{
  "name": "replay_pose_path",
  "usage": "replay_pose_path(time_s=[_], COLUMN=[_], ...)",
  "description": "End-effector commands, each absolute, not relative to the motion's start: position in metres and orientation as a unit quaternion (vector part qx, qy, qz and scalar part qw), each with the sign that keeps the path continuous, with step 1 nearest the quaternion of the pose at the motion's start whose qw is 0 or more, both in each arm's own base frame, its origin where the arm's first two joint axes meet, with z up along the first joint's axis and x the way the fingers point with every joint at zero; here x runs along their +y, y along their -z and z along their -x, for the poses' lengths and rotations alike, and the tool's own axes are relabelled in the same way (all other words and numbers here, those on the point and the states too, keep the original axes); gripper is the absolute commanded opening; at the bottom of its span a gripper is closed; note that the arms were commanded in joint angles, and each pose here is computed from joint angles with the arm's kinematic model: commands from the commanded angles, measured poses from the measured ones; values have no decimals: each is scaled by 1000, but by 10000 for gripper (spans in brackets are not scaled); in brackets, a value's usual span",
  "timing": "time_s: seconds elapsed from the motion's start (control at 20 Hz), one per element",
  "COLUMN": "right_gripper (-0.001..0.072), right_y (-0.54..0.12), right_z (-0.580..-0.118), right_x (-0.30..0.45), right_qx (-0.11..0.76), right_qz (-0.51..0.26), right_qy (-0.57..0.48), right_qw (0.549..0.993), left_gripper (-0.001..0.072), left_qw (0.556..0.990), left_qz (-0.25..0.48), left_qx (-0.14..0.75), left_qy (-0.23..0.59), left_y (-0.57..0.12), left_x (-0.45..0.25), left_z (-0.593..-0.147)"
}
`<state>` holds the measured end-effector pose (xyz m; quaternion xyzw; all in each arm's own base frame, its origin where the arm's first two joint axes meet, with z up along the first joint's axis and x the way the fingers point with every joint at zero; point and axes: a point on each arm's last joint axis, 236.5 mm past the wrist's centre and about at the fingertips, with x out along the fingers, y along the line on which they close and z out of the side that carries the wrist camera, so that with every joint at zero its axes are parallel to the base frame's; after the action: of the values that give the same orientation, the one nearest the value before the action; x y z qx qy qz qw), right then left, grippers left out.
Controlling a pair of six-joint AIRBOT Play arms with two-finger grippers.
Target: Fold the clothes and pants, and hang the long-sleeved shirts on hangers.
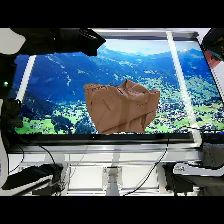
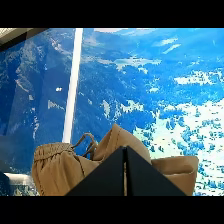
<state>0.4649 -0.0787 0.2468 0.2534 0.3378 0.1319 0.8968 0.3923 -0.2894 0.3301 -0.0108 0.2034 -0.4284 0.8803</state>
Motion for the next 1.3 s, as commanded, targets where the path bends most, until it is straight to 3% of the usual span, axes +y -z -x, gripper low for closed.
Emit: replay_pose_path(time_s=[0.0,0.15,0.45,0.85,1.25], right_gripper=[13,13,13,13,6], right_y=[-247,-247,-247,-256,-251], right_z=[-465,-465,-465,-474,-462], right_x=[-78,-78,-78,-84,-62], right_qx=[338,338,338,312,337], right_qz=[-253,-253,-253,-262,-286], right_qy=[-132,-132,-132,-121,-165], right_qw=[897,897,897,905,882], left_gripper=[18,18,18,16,16], left_qw=[881,883,901,885,836], left_qz=[3,-4,-95,-90,-40], left_qx=[208,210,242,346,490], left_qy=[425,419,349,298,243], left_y=[-327,-324,-294,-245,-103], left_x=[-287,-284,-245,-176,-125], left_z=[-393,-394,-414,-420,-414])
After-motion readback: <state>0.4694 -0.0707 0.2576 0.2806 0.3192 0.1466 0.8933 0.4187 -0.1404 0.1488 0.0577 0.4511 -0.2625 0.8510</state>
